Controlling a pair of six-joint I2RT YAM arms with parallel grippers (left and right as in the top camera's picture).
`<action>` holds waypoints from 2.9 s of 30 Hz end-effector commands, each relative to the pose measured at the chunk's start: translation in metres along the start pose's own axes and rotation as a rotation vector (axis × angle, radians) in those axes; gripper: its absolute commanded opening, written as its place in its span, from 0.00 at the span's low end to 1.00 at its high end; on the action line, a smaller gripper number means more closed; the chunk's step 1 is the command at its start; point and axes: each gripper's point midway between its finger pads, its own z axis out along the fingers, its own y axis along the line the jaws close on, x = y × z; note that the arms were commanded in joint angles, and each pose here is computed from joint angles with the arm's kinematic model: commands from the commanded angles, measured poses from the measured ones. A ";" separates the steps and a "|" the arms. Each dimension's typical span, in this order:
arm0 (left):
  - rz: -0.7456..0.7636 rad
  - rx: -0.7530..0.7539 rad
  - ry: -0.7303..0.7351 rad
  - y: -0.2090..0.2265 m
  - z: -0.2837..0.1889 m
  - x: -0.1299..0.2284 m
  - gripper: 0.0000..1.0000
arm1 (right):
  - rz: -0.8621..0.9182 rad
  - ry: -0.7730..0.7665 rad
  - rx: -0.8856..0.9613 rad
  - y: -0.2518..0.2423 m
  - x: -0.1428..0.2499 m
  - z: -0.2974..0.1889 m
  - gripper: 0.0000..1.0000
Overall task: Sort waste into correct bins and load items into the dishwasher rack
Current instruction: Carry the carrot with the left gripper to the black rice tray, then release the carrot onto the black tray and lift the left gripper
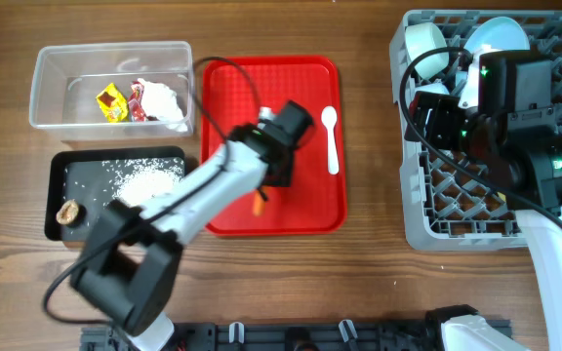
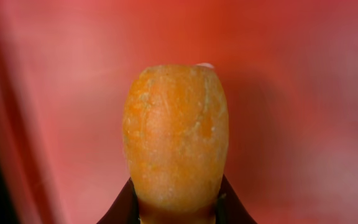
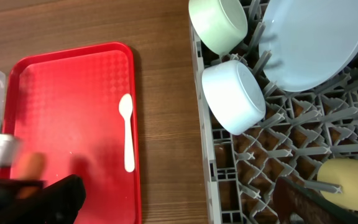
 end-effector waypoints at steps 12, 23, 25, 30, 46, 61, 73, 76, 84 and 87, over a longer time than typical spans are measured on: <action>-0.810 -0.239 0.166 0.254 -0.018 0.035 0.04 | 0.015 0.003 0.021 -0.004 0.000 0.002 1.00; -1.249 -0.206 0.160 0.317 0.029 0.097 0.04 | 0.015 0.002 0.021 -0.004 0.000 0.002 1.00; -1.249 -0.205 0.141 0.318 0.032 0.095 0.04 | 0.017 0.002 0.020 -0.004 0.000 0.002 1.00; -1.251 -0.201 0.093 0.324 0.035 0.086 0.19 | 0.017 0.005 0.021 -0.004 0.000 0.002 1.00; -1.251 -0.200 0.079 0.325 0.034 0.084 0.53 | 0.014 0.017 0.024 -0.005 0.003 0.002 1.00; -1.134 0.004 -0.296 0.256 -0.143 0.086 0.55 | 0.015 0.008 0.022 -0.004 0.001 0.002 1.00; -0.852 0.143 -0.328 0.185 -0.165 0.079 0.56 | 0.015 0.023 -0.097 0.018 0.000 0.008 1.00; -0.786 0.163 -0.283 0.169 -0.153 0.069 0.57 | 0.012 0.048 -0.171 0.033 -0.001 0.018 1.00; -0.569 0.244 -0.226 0.100 -0.102 0.008 0.60 | -0.056 0.153 -0.348 0.089 0.004 0.074 0.99; -0.529 0.243 -0.183 0.081 -0.075 -0.002 0.61 | -0.083 0.214 -0.363 0.112 0.016 0.106 0.95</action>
